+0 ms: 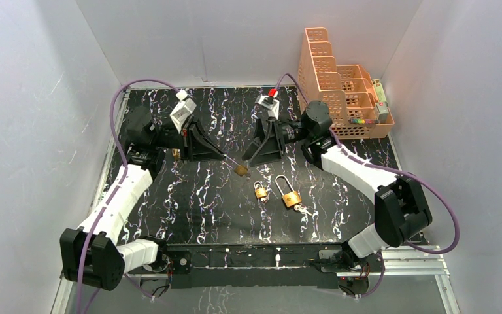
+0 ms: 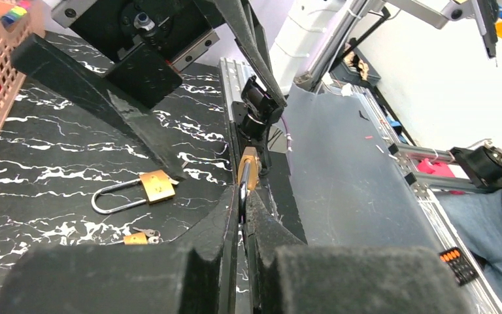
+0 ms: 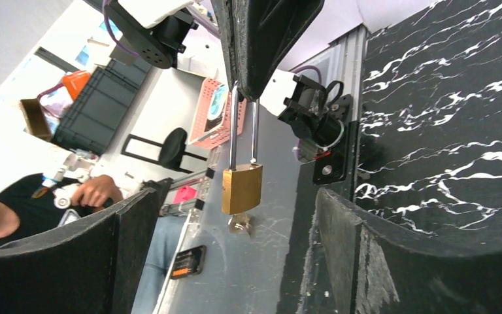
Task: Lock with the key
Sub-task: Lock the lock.
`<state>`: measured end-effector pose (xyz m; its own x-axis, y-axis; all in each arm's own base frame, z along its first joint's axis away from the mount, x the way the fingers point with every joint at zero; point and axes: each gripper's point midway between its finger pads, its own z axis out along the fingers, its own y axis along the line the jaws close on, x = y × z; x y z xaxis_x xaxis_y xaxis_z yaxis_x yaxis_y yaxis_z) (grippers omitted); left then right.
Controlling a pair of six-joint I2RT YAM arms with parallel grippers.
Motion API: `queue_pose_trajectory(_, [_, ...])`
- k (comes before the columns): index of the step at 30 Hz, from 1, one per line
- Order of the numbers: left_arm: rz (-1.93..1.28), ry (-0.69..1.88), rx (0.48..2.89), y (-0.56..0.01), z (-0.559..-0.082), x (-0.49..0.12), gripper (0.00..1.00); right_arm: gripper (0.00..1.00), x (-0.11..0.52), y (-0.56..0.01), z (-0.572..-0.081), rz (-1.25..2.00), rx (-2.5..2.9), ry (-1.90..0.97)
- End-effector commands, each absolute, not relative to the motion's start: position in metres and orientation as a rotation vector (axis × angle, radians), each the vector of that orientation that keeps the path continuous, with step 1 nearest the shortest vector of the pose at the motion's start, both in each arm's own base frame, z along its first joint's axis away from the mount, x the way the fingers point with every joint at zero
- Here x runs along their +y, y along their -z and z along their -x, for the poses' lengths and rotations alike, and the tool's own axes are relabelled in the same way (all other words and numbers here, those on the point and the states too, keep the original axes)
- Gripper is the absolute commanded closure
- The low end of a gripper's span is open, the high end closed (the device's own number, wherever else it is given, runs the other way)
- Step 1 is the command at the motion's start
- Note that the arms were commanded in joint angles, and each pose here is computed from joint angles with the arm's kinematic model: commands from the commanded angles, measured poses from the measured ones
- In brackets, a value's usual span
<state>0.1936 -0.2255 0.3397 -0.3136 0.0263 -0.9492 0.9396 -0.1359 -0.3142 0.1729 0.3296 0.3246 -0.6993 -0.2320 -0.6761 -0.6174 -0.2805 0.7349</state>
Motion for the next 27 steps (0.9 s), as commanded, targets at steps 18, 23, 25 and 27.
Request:
queue_pose_trajectory(18, [-0.734,1.302,0.931,-0.468,-0.224,-0.220,1.00,0.11,0.302,-0.431,-0.200,0.811,0.768,-1.170])
queue_pose_trajectory(23, [-0.757,1.356,0.902,-0.467,-0.218,-0.221,1.00,0.16,0.310,-0.439,-0.213,0.807,0.738,-1.134])
queue_pose_trajectory(25, [-0.761,1.358,0.901,-0.466,-0.217,-0.221,1.00,0.18,0.314,-0.443,-0.212,0.829,0.729,-1.143])
queue_pose_trajectory(27, [-0.768,1.356,0.898,-0.466,-0.215,-0.221,1.00,0.21,0.317,-0.447,-0.210,0.851,0.719,-1.159])
